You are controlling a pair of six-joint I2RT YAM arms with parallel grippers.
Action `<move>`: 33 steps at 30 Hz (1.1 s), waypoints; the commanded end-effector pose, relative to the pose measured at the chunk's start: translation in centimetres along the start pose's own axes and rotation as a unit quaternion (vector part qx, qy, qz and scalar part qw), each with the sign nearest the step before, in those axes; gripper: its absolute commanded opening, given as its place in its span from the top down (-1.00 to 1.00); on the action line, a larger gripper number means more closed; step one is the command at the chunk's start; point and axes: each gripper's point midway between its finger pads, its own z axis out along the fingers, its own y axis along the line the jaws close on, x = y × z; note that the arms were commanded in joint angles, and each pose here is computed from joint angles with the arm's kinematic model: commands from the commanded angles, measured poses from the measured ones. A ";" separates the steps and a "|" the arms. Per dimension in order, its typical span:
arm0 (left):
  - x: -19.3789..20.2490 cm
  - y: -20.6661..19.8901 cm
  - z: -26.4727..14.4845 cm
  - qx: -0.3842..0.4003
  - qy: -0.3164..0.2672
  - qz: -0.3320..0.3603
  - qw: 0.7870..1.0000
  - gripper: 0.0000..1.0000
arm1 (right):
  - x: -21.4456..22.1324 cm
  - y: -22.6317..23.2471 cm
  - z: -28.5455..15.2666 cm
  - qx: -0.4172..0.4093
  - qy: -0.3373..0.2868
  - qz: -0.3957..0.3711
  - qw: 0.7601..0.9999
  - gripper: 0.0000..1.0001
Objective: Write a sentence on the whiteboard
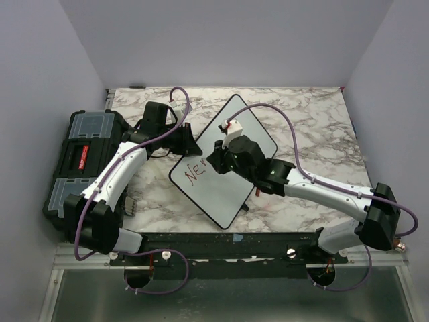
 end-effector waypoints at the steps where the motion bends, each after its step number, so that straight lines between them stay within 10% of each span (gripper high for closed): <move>1: 1.0 2.8 0.5 -0.070 0.015 0.070 0.995 1.00 | -0.4 -1.1 1.0 0.028 0.002 -0.007 1.000 0.99; 33: 1.0 2.7 0.5 -0.072 0.014 0.072 0.995 1.00 | 3.1 -3.8 -0.6 0.059 0.030 -0.002 0.998 0.99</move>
